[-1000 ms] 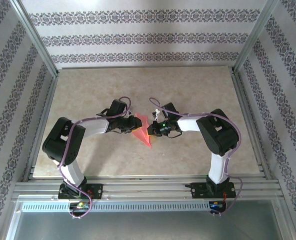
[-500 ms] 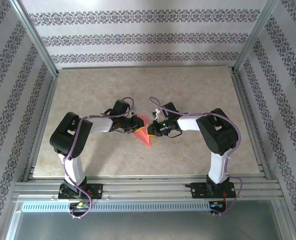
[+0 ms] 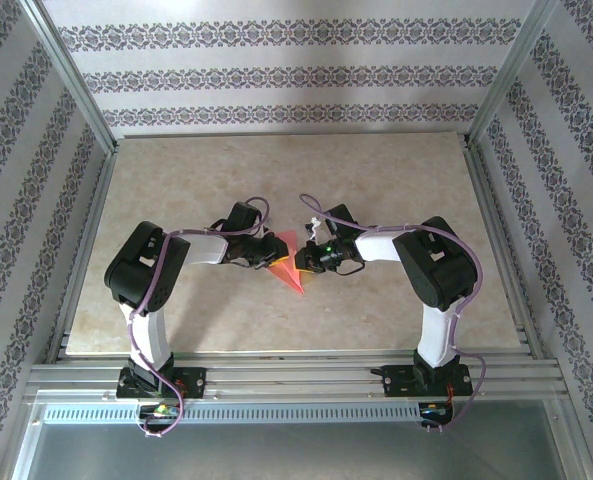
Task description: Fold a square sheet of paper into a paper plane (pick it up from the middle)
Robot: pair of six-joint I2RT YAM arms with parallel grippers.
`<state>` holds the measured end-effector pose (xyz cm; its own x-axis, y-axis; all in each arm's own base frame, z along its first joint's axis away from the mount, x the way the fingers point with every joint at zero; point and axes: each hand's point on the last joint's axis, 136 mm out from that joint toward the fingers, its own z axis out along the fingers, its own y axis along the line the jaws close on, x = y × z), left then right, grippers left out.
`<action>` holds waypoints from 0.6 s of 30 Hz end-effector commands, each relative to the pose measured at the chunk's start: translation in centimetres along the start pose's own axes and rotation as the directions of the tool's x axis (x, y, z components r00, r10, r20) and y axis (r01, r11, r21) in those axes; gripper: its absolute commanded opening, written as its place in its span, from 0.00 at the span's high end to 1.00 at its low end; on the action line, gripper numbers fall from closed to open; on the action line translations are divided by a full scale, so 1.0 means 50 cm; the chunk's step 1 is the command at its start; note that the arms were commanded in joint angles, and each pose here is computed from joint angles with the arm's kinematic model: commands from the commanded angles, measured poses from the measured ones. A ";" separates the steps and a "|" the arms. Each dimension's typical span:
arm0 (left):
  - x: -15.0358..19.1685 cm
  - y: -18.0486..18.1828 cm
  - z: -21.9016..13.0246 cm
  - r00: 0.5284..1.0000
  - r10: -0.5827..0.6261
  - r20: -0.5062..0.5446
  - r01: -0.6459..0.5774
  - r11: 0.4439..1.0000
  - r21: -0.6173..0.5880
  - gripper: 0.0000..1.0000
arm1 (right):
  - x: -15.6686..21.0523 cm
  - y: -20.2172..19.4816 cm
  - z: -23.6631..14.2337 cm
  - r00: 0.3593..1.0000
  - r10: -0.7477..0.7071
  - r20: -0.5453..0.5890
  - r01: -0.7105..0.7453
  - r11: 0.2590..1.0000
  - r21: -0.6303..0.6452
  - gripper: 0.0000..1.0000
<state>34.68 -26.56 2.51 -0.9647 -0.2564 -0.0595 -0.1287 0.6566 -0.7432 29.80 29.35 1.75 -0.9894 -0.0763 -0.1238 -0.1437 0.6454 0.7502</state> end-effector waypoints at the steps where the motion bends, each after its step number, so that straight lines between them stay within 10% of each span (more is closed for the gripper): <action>1: -0.004 0.006 0.004 1.000 0.017 0.007 -0.016 0.999 -0.032 0.79 | 0.018 -0.066 0.016 0.998 0.056 -0.019 -0.054 0.994 0.095 0.84; 18: 0.036 0.076 0.016 0.998 -0.004 -0.068 -0.006 0.990 -0.144 0.79 | -0.021 -0.005 -0.039 0.996 0.011 0.084 -0.014 0.999 0.036 0.73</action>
<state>34.78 -26.59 2.32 -0.9715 -0.2251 -0.0749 -0.1008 0.6776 -0.7285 30.06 29.06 2.48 -0.9890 -0.0514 -0.1389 -0.1392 0.6426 0.7534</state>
